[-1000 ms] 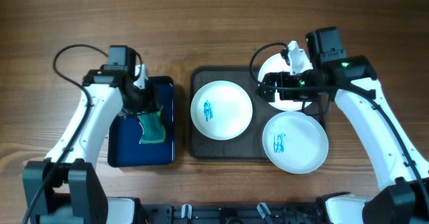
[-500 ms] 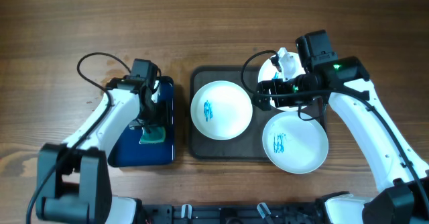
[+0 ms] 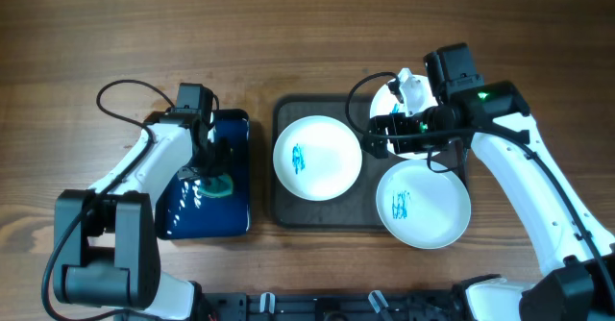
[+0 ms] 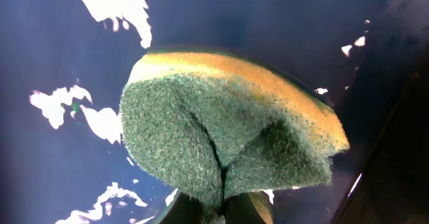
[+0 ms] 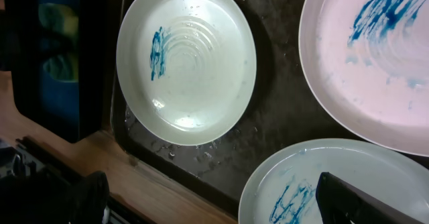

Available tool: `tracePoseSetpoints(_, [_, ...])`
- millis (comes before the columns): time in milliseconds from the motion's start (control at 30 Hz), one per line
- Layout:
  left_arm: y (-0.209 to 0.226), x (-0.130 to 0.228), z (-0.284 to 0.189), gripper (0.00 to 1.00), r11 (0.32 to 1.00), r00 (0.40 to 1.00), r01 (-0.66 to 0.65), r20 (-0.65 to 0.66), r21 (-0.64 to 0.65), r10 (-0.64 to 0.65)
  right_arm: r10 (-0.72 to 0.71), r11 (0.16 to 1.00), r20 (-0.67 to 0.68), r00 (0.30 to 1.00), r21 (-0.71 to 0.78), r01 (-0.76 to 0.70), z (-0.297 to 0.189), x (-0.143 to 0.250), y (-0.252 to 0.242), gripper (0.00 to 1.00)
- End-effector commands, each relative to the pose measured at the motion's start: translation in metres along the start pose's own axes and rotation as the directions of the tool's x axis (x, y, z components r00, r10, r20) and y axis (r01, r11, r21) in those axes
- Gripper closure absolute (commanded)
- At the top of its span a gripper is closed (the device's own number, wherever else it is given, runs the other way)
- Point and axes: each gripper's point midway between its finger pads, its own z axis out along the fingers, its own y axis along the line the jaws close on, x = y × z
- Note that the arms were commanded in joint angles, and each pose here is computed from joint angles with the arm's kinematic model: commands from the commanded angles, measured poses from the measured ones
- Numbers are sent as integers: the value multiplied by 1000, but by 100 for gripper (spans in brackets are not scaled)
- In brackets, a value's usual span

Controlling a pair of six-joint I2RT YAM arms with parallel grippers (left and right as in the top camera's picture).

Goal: Clean dirty plates on tray and stack at the side

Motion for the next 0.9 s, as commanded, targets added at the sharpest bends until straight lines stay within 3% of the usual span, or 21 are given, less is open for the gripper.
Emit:
tracePoseSetpoints(0, [-3, 3, 4, 96, 999, 999, 28, -21, 25, -27, -15, 1000, 22, 1000, -26, 15, -6, -5, 9, 0])
tracePoseSetpoints(67, [-4, 2, 4, 96, 999, 1000, 22, -15, 31, -21, -16, 1000, 24, 1000, -26, 17, -6, -5, 9, 3])
tracePoseSetpoints(100, [-4, 2, 4, 92, 999, 1000, 23, -14, 31, -22, -17, 999, 27, 999, -26, 18, -6, -6, 9, 13])
tracePoseSetpoints(200, [-3, -4, 4, 96, 999, 999, 40, 9, 28, -41, -18, 1000, 40, 999, -16, 19, -6, -9, 7, 49])
tracePoseSetpoints(233, [-3, -6, 4, 96, 998, 998, 52, 19, 26, -53, -17, 1000, 38, 999, -16, 17, -5, -9, 7, 48])
tracePoseSetpoints(267, [-3, -6, 4, 96, 998, 998, 52, 19, 26, -52, -9, 1000, 34, 999, -16, 10, -5, -8, 7, 35])
tracePoseSetpoints(400, [-2, -6, -2, 96, 998, 998, 59, 24, 21, -59, -4, 1000, 13, 1000, -15, 4, -5, -3, 6, 30])
tracePoseSetpoints(467, [-4, -9, -20, 96, 996, 995, 75, 63, 37, -77, -4, 1000, 14, 1000, -15, 4, -5, -3, 6, 14])
tracePoseSetpoints(500, [-5, -11, -30, 96, 996, 993, 74, 87, 46, -78, -9, 1000, 15, 1000, -15, 9, -5, -3, 6, 16])
tracePoseSetpoints(600, [-5, -12, -75, 96, 994, 976, 68, 203, 90, -85, -16, 1000, 24, 1000, -15, 16, -5, -5, 7, 41])
tracePoseSetpoints(733, [-2, -10, -114, 96, 991, 944, 58, 316, 122, -94, -11, 1000, 24, 1000, -7, 11, 0, -10, 3, 42])
tracePoseSetpoints(867, [-2, -10, -116, 96, 991, 941, 57, 325, 123, -94, 37, 999, -48, 998, -1, -37, 29, -2, -11, 48])
